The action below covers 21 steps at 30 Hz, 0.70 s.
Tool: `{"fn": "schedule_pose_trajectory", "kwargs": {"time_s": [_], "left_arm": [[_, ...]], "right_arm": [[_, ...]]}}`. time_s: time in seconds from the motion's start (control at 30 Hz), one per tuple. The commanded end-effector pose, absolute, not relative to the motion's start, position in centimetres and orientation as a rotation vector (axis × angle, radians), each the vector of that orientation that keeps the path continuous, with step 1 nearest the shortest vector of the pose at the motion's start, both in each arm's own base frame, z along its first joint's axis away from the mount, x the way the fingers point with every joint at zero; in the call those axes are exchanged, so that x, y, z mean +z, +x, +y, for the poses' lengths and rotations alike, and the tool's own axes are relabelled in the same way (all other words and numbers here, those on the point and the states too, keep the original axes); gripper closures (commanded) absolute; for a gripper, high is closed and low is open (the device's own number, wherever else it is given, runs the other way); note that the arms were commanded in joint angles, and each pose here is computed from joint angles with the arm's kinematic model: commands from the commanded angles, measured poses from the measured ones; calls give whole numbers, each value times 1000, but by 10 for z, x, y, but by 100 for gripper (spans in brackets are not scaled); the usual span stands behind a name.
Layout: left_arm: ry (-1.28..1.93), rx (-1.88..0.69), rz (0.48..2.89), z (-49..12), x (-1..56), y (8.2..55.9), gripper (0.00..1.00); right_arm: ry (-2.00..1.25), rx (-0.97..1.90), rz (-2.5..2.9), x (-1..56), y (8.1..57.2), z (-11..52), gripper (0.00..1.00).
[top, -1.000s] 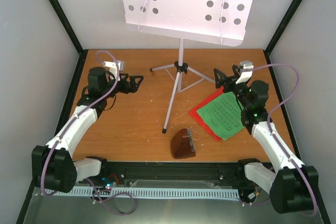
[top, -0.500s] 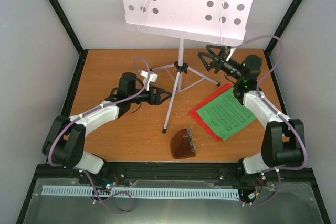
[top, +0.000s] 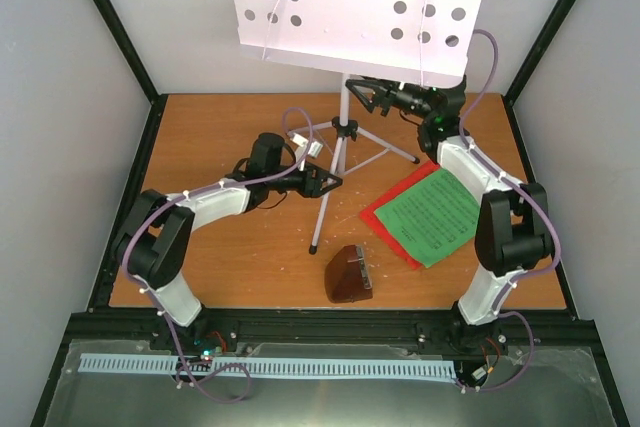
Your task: Pack up the instrument practice props
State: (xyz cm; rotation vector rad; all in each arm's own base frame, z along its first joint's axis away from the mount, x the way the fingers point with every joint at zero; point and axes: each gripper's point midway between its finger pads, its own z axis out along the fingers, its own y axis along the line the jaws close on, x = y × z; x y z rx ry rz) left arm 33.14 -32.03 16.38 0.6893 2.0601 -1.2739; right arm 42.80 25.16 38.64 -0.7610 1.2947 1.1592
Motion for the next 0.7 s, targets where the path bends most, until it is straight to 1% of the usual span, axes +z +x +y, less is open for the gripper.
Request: {"fn": "schedule_pose_trajectory", "kwargs": {"time_s": [0.0,0.2,0.3,0.4,0.47,0.53,0.6,0.63,0.67], "left_arm": [[754,-1238,1953,-333,184,348,47],[765,-1206,1916,-337,191,359,58],[769,-1198,1905,-337,193,362,63],[765,-1187,1904,-337,194,363,64],[764,-1177,1902,-336,194,364,61],[765,-1175,1902,-336,194,364,61],[768,-1178,1899,-337,195,364,67],[772,-1179,1891,-337,197,364,75],[774,-1180,1888,-337,198,364,79]], "right_arm": [[-847,1196,1247,398,426,270,32],[-888,1208,1215,407,427,277,33],[-904,1223,1193,414,425,279,31],[-906,1224,1173,420,426,279,29],[-909,1229,1165,424,427,280,29],[-916,1234,1157,427,427,281,31],[-925,1241,1152,429,427,282,34],[-939,1247,1146,431,425,283,38],[-942,1246,1146,431,425,283,40]]}}
